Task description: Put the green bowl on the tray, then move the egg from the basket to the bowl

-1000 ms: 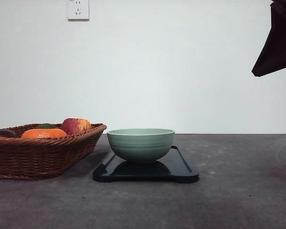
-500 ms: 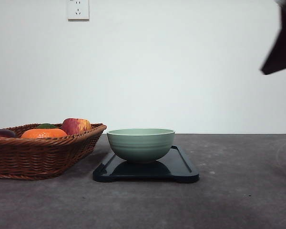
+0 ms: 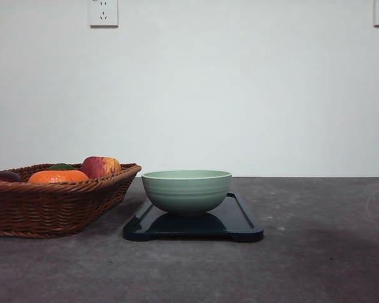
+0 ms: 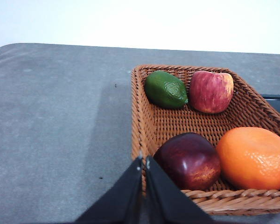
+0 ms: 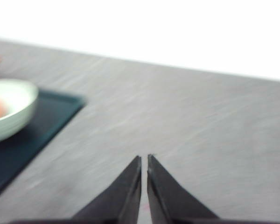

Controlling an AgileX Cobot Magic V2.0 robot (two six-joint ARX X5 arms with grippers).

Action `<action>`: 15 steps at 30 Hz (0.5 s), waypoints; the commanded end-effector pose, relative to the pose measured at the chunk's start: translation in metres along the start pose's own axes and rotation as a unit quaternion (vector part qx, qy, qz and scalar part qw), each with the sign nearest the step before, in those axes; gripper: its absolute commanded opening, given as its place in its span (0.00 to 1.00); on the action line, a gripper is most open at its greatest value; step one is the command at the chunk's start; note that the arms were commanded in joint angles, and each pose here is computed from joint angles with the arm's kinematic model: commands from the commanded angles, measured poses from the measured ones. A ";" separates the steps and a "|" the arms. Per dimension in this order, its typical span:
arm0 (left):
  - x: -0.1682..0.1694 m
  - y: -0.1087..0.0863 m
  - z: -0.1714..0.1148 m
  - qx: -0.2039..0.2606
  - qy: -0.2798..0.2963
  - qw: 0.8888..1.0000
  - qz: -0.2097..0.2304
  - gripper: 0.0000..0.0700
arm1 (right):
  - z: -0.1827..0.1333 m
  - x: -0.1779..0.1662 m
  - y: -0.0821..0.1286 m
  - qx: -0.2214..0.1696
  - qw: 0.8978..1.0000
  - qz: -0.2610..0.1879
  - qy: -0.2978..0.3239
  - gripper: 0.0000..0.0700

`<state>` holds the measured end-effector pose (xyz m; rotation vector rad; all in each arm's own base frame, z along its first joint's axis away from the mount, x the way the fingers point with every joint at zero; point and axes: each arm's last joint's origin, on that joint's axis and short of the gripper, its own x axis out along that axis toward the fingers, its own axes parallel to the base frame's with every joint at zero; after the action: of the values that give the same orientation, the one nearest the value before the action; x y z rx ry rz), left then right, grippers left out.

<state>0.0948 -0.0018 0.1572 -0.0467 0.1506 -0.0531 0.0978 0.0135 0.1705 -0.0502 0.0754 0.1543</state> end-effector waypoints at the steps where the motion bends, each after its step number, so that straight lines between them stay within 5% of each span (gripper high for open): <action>1: 0.002 0.000 -0.006 0.003 0.010 1.000 0.000 0.00 | -0.005 -0.001 -0.001 -0.002 1.000 -0.006 -0.013 0.02; 15: 0.002 0.000 -0.006 0.003 0.010 1.000 0.000 0.00 | -0.008 -0.001 -0.001 0.006 1.000 -0.010 -0.019 0.02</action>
<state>0.0948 -0.0018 0.1571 -0.0467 0.1509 -0.0531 0.0961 0.0119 0.1627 -0.0468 0.0473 0.1399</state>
